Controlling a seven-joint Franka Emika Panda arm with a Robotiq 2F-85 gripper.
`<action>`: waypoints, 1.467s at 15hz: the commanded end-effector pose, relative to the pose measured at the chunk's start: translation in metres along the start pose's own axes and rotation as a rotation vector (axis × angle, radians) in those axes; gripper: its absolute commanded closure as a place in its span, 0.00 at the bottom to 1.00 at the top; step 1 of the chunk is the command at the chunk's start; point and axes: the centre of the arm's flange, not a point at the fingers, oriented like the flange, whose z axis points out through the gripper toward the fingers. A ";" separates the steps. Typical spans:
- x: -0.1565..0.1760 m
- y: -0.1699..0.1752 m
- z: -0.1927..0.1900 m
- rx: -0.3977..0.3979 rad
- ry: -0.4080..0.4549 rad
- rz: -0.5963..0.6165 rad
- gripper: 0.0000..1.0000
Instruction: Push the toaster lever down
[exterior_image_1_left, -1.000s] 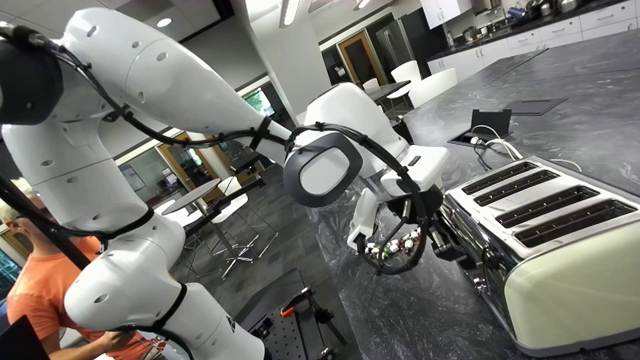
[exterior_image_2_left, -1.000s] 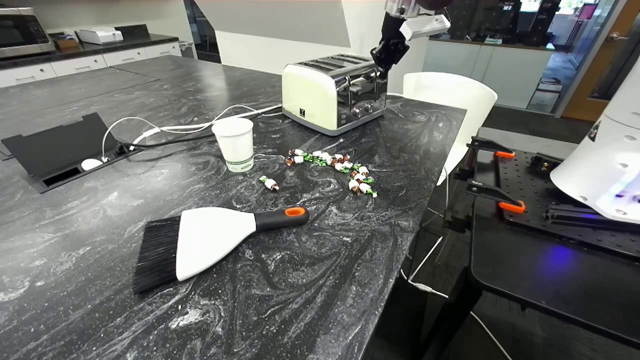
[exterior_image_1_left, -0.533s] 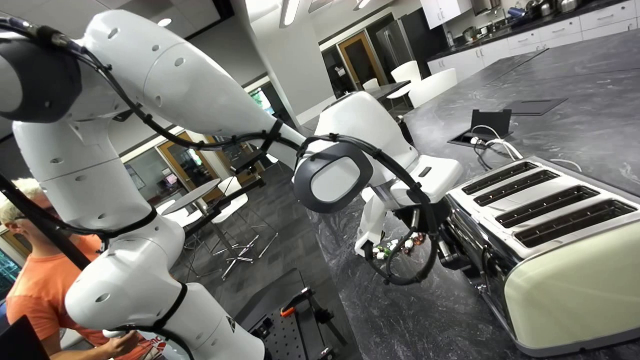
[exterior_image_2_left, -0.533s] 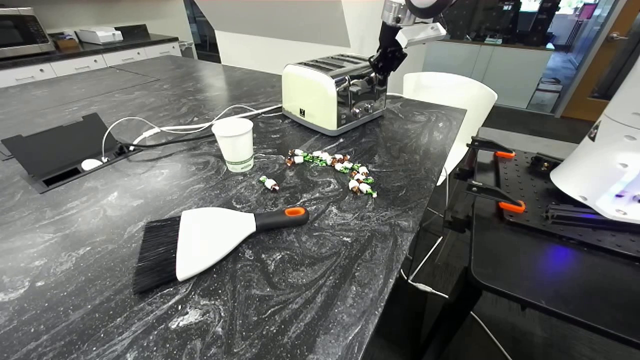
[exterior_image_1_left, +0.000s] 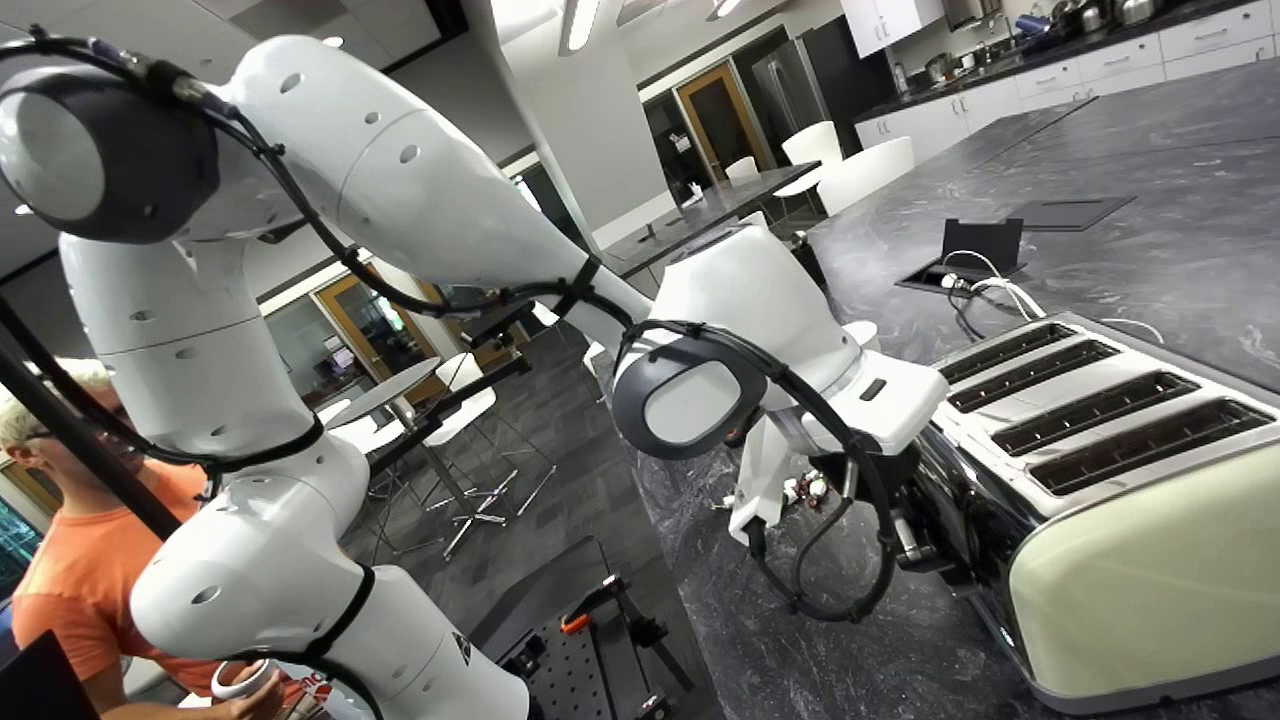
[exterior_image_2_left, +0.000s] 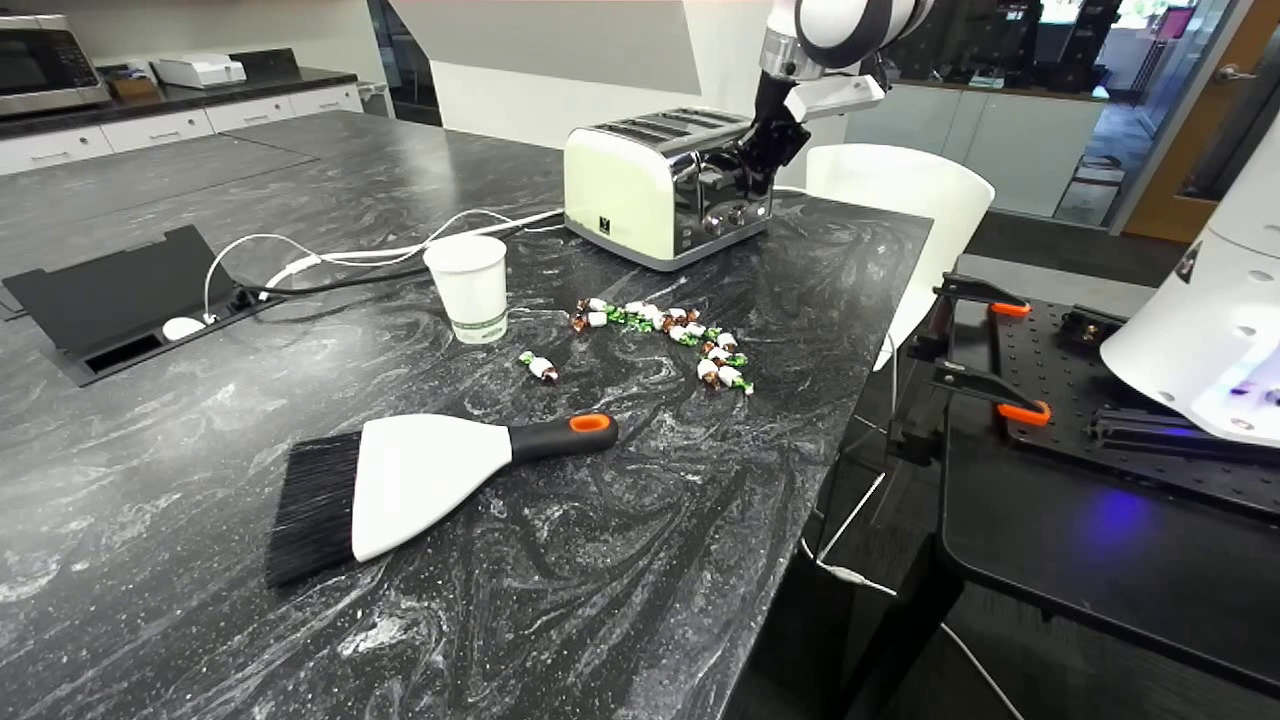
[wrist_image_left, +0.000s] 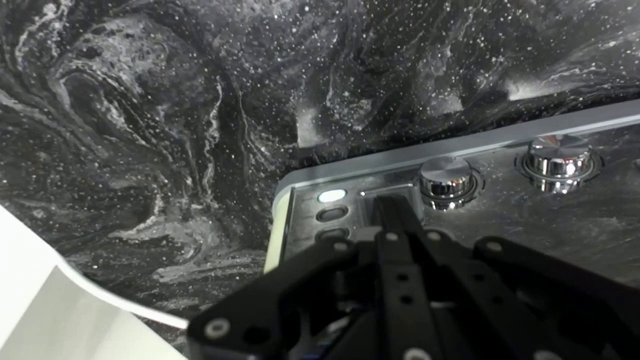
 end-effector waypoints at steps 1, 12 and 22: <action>0.004 -0.003 0.030 0.024 0.034 0.012 1.00; -0.019 0.016 -0.055 0.032 0.171 0.066 1.00; -0.038 0.050 -0.142 0.100 0.342 -0.039 1.00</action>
